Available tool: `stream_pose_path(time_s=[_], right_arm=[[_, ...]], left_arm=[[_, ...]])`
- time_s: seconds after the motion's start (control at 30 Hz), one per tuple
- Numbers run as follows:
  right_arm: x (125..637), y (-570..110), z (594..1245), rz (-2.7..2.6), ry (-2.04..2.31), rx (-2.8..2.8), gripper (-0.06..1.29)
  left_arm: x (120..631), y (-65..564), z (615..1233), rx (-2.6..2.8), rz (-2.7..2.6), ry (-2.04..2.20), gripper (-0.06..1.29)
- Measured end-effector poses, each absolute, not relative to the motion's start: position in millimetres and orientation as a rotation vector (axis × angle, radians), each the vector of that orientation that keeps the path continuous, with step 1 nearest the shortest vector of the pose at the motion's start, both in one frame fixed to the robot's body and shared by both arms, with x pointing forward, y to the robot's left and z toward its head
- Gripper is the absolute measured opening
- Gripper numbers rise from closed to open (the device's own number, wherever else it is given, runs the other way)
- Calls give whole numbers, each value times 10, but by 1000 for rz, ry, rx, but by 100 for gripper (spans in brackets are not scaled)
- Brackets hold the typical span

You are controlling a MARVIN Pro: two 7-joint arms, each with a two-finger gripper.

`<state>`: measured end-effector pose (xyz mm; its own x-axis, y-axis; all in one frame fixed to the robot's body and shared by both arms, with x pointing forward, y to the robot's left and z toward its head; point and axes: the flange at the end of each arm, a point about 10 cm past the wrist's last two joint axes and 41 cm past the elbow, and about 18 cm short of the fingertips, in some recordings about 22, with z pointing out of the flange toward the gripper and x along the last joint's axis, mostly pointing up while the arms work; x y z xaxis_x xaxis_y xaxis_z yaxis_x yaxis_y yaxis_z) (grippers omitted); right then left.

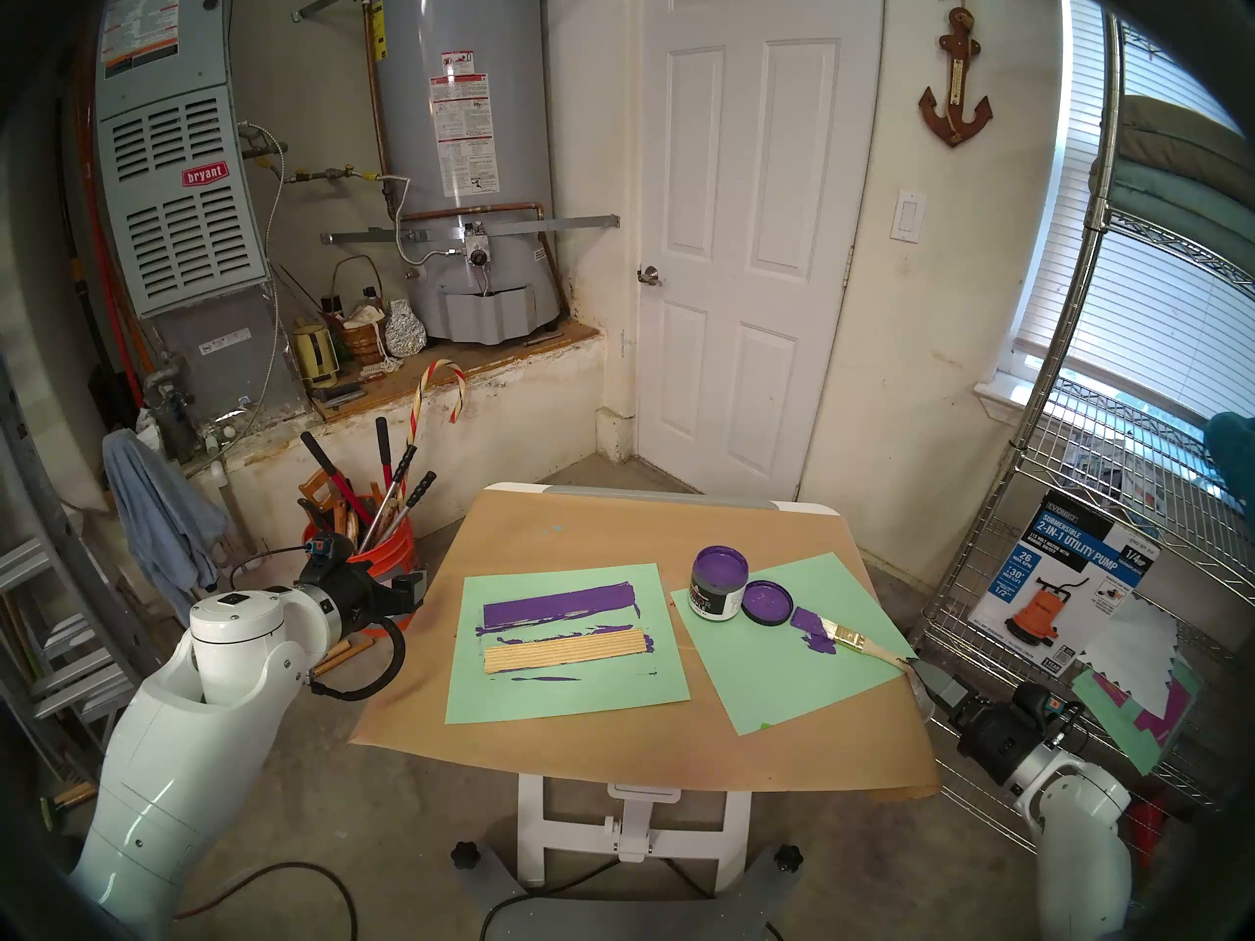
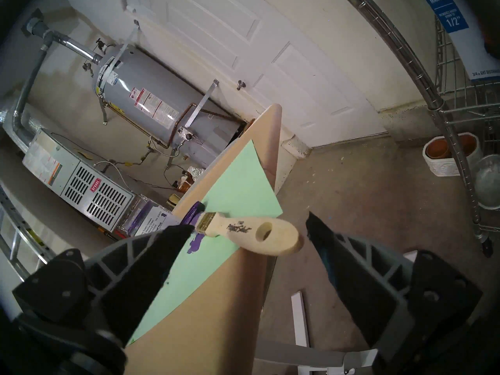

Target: Pick up brush, dip the brush into paint, and paint the wood

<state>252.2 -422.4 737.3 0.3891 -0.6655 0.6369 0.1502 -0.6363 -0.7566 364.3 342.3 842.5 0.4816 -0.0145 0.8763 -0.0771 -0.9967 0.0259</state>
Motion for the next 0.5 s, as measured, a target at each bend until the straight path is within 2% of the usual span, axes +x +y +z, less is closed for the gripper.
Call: stream_pose_path(time_s=[0.5], right_arm=[[2540,-4234,7387,-1340,442,-1884,117]], left_arm=[[3643,3423,8425,2651,1567,-82,126]])
